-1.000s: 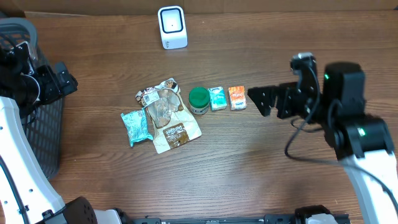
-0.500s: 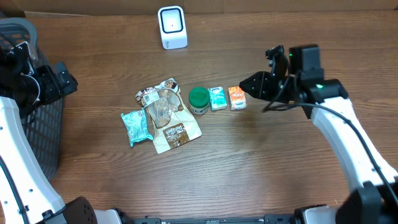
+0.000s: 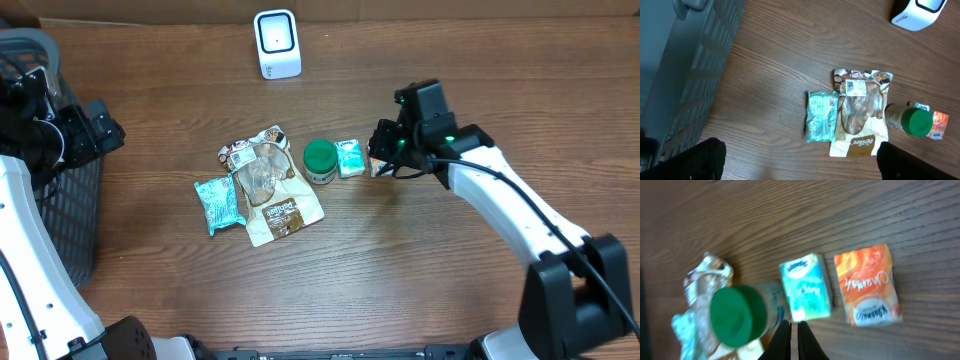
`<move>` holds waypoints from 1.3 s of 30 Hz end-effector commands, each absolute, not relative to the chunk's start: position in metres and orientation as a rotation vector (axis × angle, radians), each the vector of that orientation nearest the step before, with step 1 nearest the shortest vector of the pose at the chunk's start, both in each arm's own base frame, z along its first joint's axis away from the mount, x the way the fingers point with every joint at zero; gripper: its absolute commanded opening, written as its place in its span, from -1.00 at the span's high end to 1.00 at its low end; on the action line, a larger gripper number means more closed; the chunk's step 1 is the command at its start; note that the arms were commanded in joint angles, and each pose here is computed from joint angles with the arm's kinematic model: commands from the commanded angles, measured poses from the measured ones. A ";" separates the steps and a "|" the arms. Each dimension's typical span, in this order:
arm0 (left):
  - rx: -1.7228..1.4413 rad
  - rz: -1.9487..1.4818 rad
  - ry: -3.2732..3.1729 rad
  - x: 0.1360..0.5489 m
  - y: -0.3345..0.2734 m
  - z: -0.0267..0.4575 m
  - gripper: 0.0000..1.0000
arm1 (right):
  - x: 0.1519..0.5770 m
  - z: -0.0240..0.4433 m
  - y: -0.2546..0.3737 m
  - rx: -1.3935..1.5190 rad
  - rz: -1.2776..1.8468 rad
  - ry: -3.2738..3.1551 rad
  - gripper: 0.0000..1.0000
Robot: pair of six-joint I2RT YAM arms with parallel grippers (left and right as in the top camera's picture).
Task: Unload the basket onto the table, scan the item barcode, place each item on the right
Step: 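Move the right gripper over the orange Kleenex pack, then grasp the orange Kleenex pack with the right gripper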
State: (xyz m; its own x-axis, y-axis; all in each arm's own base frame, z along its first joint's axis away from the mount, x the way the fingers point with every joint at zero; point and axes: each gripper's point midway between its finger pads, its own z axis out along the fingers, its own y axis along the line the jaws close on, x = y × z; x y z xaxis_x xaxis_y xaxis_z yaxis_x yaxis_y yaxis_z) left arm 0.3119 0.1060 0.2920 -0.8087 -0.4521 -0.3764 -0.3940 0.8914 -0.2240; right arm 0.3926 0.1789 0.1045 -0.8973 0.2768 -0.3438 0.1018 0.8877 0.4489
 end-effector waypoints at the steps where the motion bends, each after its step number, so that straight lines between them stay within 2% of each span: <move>1: -0.571 -0.195 2.627 0.315 0.105 0.296 -0.99 | 0.405 0.091 0.172 0.393 0.533 2.647 0.92; 15: -0.570 -0.195 2.627 0.315 0.105 0.296 -0.99 | 0.398 0.049 0.181 0.418 0.571 2.747 0.92; 39: -0.570 -0.196 2.627 0.315 0.105 0.296 -0.99 | 0.393 0.038 0.184 0.397 0.540 2.746 0.92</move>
